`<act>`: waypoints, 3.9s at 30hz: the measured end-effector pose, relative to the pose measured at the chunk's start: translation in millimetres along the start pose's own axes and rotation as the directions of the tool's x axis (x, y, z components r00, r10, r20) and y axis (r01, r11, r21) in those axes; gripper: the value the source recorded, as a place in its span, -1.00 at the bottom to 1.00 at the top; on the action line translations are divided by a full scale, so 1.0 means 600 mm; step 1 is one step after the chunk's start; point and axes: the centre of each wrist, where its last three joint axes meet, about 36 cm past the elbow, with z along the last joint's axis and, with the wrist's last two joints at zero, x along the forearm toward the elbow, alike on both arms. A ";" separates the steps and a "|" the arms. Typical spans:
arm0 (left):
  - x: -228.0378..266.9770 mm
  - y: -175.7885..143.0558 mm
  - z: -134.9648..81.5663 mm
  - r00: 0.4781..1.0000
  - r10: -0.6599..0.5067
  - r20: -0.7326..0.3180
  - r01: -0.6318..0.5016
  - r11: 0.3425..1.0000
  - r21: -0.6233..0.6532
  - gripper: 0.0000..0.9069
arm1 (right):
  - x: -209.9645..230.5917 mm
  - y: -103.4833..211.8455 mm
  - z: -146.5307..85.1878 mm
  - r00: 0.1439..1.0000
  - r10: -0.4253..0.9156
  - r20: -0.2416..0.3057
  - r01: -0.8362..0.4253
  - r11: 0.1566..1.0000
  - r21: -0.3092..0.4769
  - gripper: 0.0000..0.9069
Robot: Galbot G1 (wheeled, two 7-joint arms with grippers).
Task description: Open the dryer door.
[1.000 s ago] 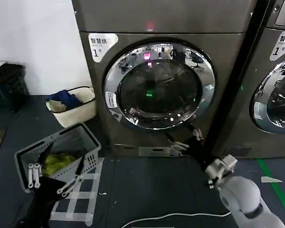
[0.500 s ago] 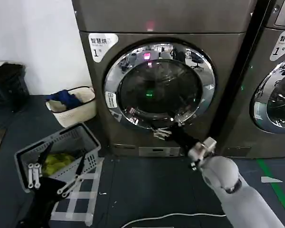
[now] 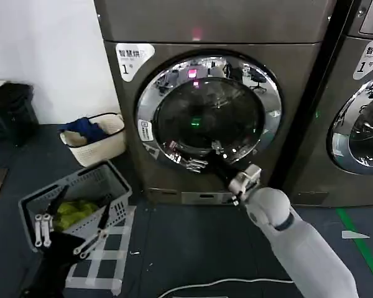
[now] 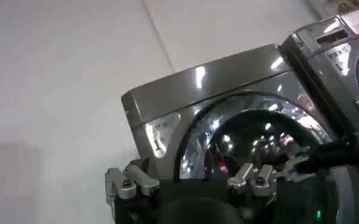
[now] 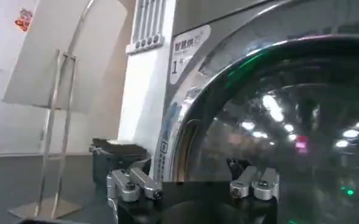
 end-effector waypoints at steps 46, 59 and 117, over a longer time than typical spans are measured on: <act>0.004 0.005 -0.009 1.000 -0.009 0.006 0.009 1.000 -0.015 1.00 | -0.189 0.042 0.031 0.998 -0.067 -0.006 0.067 0.998 0.006 1.00; 0.006 0.007 -0.010 1.000 -0.010 0.004 0.010 1.000 -0.016 1.00 | -0.224 0.039 0.050 0.996 -0.079 -0.027 0.079 0.997 -0.001 1.00; -0.086 0.131 0.105 0.998 0.055 -0.033 -0.050 0.989 0.137 1.00 | -0.041 -0.013 -0.010 0.793 -0.595 0.128 0.605 0.794 -0.055 1.00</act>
